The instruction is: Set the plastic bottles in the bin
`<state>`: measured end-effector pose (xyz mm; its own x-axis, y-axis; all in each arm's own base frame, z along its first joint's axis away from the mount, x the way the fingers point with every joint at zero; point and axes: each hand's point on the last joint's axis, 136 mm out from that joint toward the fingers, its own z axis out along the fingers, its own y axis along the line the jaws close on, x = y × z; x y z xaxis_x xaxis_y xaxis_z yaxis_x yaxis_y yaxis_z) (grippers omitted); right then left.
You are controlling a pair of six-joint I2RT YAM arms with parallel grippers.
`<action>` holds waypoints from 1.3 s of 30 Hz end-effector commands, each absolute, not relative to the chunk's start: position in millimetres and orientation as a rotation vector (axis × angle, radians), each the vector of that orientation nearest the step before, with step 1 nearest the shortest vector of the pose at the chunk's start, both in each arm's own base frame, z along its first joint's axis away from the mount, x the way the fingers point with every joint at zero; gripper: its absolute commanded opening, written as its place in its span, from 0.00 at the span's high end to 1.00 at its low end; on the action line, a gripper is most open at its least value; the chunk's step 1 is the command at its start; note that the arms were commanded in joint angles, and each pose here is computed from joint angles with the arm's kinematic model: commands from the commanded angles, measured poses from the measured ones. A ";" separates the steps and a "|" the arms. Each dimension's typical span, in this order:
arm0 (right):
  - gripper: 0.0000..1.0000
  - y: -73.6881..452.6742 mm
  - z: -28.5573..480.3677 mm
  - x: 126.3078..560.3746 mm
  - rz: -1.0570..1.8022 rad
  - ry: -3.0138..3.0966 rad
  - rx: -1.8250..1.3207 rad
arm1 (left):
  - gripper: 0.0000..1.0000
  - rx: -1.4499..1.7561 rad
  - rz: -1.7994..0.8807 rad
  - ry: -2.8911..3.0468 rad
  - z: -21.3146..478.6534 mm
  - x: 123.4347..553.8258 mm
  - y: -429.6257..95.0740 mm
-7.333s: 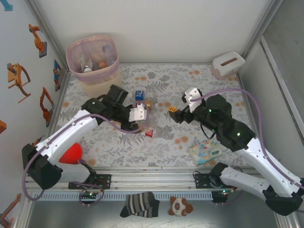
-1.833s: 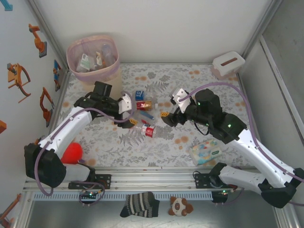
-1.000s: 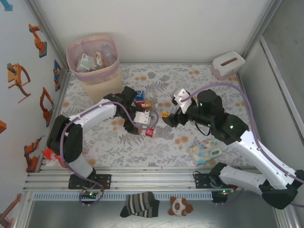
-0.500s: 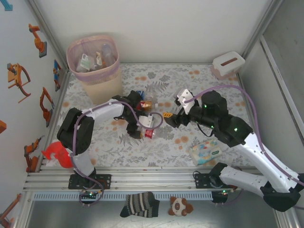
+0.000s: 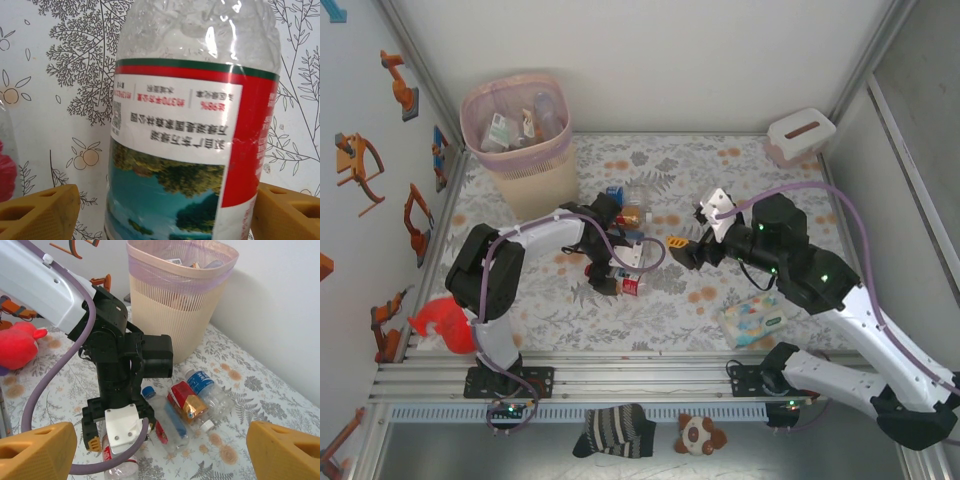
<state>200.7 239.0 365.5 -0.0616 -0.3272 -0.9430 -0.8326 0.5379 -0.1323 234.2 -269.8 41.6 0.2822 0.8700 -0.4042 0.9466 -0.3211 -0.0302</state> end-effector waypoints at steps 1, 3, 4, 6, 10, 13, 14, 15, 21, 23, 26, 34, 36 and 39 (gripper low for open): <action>0.13 234.9 371.1 199.5 0.559 1.634 -0.963 | 0.15 2.333 -0.564 1.680 42.9 229.4 -275.0; 0.13 234.9 371.4 198.7 0.564 1.634 -0.961 | 0.14 2.338 -0.564 1.687 40.4 229.0 -274.0; 0.13 233.9 372.5 198.7 0.565 1.633 -0.955 | 0.14 2.341 -0.564 1.689 39.5 228.5 -274.0; 0.13 233.8 372.8 198.1 0.568 1.631 -0.952 | 0.14 2.343 -0.568 1.690 38.3 228.0 -274.6; 0.14 232.5 372.6 197.6 0.570 1.634 -0.944 | 0.18 2.343 -0.574 1.692 37.5 227.8 -274.7; 0.14 231.4 373.0 198.2 0.565 1.634 -0.939 | 0.21 2.344 -0.578 1.694 38.1 227.1 -274.9; 0.13 231.4 373.4 198.3 0.563 1.631 -0.940 | 0.23 2.345 -0.578 1.694 39.3 226.9 -274.7; 0.13 231.5 373.2 198.4 0.560 1.631 -0.941 | 0.24 2.345 -0.576 1.696 40.3 227.0 -274.4; 0.13 232.2 373.0 199.5 0.553 1.628 -0.947 | 0.30 2.305 -0.559 1.692 57.1 229.8 -275.2; 0.13 232.5 372.8 200.1 0.552 1.628 -0.948 | 0.32 2.263 -0.585 1.696 68.9 230.6 -277.4; 0.13 232.1 373.1 200.4 0.549 1.627 -0.946 | 0.35 2.204 -0.613 1.699 85.0 231.8 -278.6; 0.13 233.5 372.9 201.5 0.550 1.624 -0.944 | 0.43 2.067 -0.670 1.683 123.6 233.6 -278.7; 0.13 233.9 372.8 201.8 0.551 1.624 -0.944 | 0.42 2.002 -0.694 1.686 137.9 237.3 -279.2; 0.13 234.5 373.0 202.6 0.549 1.623 -0.944 | 0.43 1.828 -0.737 1.703 167.9 251.0 -281.8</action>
<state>200.3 233.1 368.2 -0.0700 -0.3098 -0.9482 -0.8173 0.5628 -0.1235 245.1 -273.3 126.7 0.1241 0.7922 -0.5975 0.9900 -0.1395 0.0207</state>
